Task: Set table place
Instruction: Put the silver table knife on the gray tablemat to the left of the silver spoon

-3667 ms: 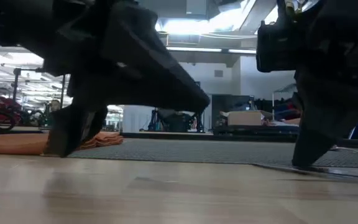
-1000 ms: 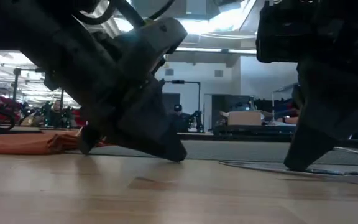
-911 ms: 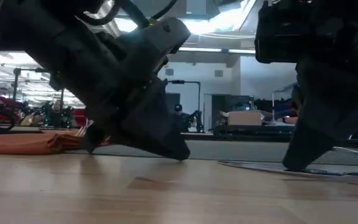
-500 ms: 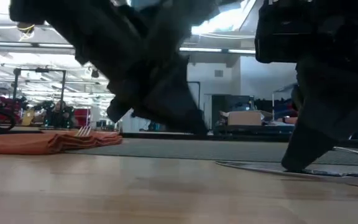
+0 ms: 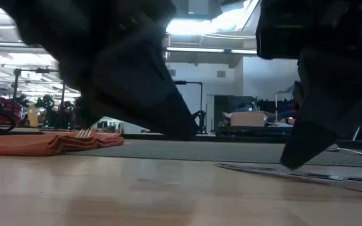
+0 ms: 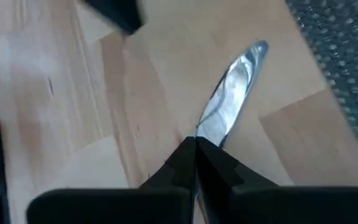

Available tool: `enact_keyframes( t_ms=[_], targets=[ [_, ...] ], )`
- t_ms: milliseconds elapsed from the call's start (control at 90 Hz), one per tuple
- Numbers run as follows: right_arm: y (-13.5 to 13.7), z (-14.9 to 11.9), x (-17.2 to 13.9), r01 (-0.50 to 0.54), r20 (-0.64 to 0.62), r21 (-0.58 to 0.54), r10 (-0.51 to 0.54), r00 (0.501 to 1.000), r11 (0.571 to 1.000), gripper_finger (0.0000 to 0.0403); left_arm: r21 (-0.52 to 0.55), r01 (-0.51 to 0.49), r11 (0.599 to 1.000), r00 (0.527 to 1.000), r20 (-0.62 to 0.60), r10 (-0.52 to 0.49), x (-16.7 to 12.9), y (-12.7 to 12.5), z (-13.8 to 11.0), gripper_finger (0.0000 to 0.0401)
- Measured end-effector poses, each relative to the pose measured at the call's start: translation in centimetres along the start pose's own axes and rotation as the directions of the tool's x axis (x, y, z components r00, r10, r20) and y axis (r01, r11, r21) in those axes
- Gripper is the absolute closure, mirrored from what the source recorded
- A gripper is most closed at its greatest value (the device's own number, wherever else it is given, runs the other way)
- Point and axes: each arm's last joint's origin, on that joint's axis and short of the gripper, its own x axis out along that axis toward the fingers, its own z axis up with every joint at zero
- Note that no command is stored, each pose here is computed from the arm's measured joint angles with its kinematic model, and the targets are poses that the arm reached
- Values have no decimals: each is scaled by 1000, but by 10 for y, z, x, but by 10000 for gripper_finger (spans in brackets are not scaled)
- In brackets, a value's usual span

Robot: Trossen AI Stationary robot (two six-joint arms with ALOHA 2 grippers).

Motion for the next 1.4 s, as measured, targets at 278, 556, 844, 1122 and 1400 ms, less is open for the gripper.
enact_keyframes(
  t_ms=[278, 556, 844, 1122, 1400],
  targets=[
    [6, -18, -18, 60, -103, 33, -56, 993, 998, 403, -16, -10, 1000, 1000, 2, 10, 4, 3, 1, 401],
    [14, -35, -21, 50, -121, 84, -39, 992, 995, 403, -51, -16, 999, 999, 30, 17, 26, 17, 16, 401],
    [15, -34, -21, 43, -110, 90, -33, 993, 995, 403, -42, -38, 998, 999, 27, 39, 32, 25, 21, 401],
    [7, -17, -16, 110, 48, 85, -114, 992, 990, 403, -39, -42, 998, 999, 23, 43, 36, 26, 18, 401],
    [-3, -1, 7, 117, 64, 5, -117, 991, 993, 403, -79, -18, 997, 1000, 14, 19, 29, 18, 10, 401]
  ],
)
